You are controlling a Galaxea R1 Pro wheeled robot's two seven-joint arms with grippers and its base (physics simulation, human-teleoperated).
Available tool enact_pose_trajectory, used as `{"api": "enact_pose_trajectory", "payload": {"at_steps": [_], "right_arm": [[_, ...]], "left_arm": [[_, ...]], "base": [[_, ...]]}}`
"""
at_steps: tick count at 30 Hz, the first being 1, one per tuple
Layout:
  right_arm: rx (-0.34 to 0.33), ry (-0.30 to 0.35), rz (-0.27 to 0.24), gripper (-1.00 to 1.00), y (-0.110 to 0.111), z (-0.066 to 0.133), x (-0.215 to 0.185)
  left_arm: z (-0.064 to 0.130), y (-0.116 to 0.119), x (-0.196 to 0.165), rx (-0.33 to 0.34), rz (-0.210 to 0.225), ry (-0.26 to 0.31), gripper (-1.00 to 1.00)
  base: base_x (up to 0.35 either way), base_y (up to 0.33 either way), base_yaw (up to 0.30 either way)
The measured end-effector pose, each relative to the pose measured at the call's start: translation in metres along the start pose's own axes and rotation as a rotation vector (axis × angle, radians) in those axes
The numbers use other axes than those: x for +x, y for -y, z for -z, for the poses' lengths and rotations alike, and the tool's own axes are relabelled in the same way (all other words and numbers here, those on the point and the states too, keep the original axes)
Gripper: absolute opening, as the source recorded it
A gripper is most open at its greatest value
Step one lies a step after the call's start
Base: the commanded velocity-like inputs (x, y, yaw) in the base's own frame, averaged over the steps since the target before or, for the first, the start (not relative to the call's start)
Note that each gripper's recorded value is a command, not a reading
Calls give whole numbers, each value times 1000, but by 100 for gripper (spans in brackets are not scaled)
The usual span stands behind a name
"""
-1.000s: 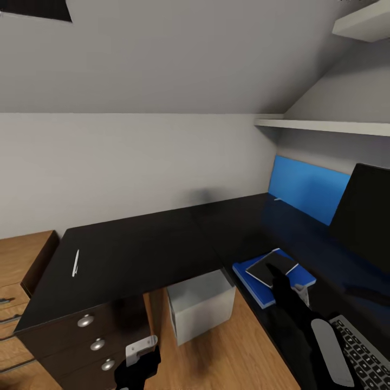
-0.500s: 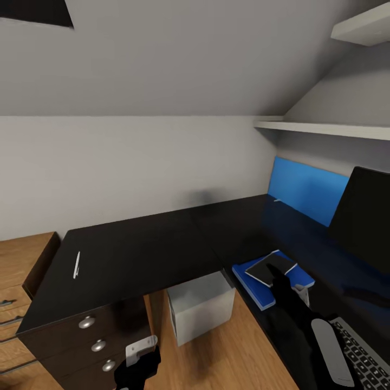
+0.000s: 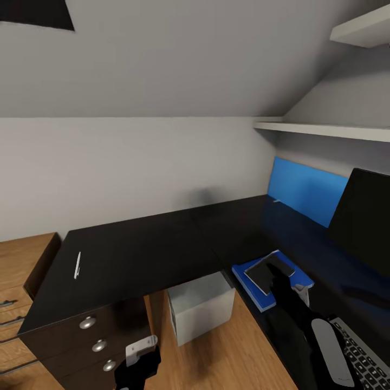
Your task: In the bedroom, organize the workspace by keeping the computer under the desk, ensuring the monitor is on the desk, placing the keyboard on the desk next to the monitor, placing the mouse on the desk next to the keyboard, moving the folder from the swivel chair onto the desk next to the mouse, stacking the notebook on top of the folder with the pen on top of the notebook, and positioning the swivel chair next to the desk.
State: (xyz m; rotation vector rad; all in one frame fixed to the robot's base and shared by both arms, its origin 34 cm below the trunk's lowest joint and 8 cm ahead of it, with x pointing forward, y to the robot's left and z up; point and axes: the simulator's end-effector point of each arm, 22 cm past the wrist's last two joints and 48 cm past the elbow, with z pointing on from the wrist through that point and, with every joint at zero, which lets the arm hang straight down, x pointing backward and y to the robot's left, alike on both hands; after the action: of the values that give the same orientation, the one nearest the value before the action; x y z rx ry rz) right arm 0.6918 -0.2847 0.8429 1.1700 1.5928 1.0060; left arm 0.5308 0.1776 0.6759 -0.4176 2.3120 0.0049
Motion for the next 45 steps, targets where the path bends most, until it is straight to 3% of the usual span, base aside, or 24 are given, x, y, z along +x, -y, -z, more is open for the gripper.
{"api": "enact_pose_trajectory", "payload": {"at_steps": [8,19,22,25,27,32,37,41,45], "right_arm": [[0,0,0,100,0,0,0],[1,-7,11,100,-18,4,1],[16,-34,95,100,-25,2,17],[74,-29,205,100,-22,0,27],[94,-37,245,100,-24,-1,35],[181,-84,426,100,-23,-1,75],[328,2,595,100,-19,8,90],[387,22,655,100,-19,18,101],[380,39,678,100,-29,20,101]], "left_arm": [[0,0,0,0,1,0,100],[13,3,-12,1,1,-4,100],[16,3,-14,0,0,-6,100],[19,3,-17,-2,0,-8,100],[20,1,-16,-9,-4,-13,100],[21,-7,-9,-37,-18,-35,100],[26,-4,-10,-39,-15,-44,100],[30,-3,-13,-40,-15,-45,100],[35,-3,-17,-40,-15,-45,100]], "base": [[-125,0,0],[-3,0,0],[0,0,0],[0,0,0],[0,0,0],[0,0,0],[0,0,0],[0,0,0],[0,0,0]]}}
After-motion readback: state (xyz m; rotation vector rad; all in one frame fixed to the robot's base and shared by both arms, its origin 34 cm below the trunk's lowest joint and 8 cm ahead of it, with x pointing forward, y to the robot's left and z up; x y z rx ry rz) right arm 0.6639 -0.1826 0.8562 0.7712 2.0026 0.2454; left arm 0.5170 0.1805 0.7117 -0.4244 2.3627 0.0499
